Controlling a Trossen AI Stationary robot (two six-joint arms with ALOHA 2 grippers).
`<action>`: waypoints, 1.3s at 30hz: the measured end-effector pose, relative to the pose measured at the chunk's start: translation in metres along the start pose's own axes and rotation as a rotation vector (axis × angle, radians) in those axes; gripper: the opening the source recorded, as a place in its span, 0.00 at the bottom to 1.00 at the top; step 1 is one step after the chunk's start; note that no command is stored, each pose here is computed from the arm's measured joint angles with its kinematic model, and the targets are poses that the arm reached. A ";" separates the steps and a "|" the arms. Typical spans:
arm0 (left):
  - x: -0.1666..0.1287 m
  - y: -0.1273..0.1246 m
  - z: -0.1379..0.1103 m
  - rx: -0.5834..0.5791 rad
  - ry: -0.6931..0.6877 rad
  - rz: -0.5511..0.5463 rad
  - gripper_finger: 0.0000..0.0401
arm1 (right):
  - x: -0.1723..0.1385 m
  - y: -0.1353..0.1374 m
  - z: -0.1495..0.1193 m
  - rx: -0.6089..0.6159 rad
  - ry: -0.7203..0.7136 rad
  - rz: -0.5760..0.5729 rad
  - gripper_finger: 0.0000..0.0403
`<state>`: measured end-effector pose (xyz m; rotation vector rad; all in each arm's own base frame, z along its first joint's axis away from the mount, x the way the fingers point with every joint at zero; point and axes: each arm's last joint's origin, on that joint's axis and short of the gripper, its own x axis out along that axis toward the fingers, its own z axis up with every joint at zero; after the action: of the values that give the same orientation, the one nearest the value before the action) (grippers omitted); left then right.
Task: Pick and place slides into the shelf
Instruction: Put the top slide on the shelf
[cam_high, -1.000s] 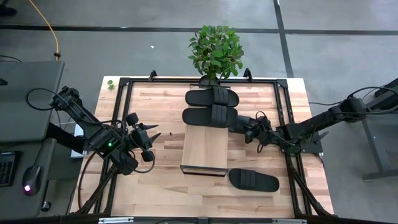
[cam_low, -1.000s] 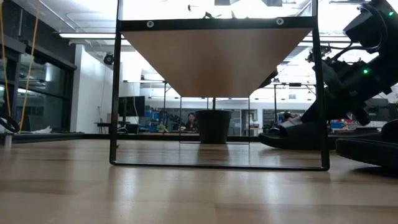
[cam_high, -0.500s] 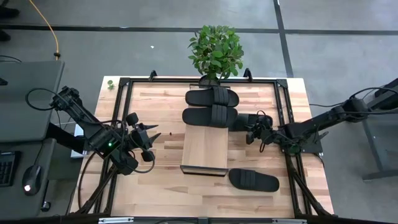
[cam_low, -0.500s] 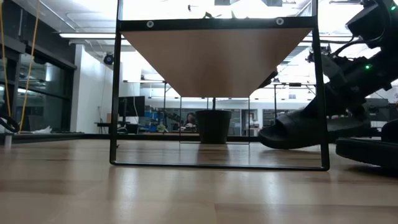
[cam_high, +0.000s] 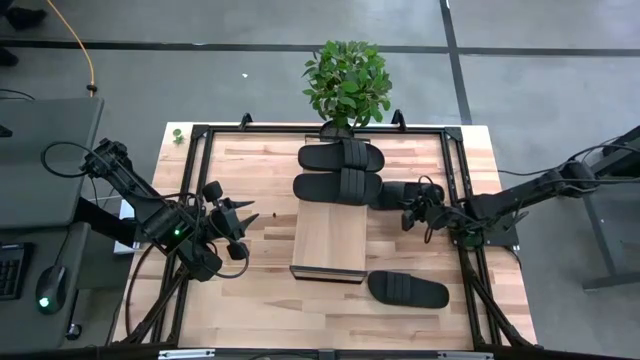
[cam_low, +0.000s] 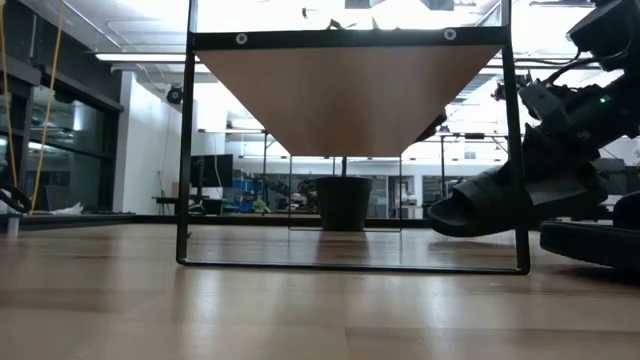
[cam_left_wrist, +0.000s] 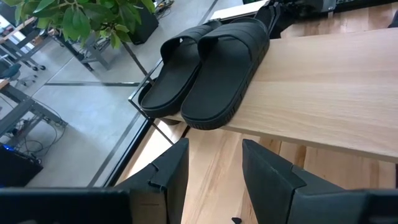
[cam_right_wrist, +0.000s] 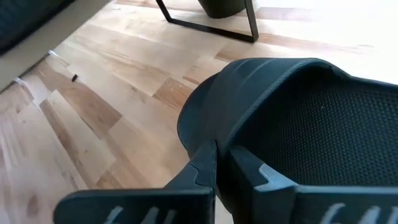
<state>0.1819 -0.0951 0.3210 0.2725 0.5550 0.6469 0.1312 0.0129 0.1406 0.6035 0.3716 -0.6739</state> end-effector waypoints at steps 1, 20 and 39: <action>0.000 0.000 0.000 0.000 0.002 -0.003 0.33 | -0.001 0.000 0.000 0.002 -0.002 0.003 0.01; 0.000 0.000 0.000 -0.008 0.005 -0.007 0.33 | -0.012 0.000 0.012 -0.073 -0.072 0.081 0.02; 0.000 0.000 0.000 -0.008 0.005 -0.007 0.33 | -0.027 -0.011 0.020 -0.092 -0.145 0.089 0.02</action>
<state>0.1819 -0.0953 0.3209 0.2619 0.5578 0.6431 0.1072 0.0060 0.1653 0.4781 0.2382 -0.6079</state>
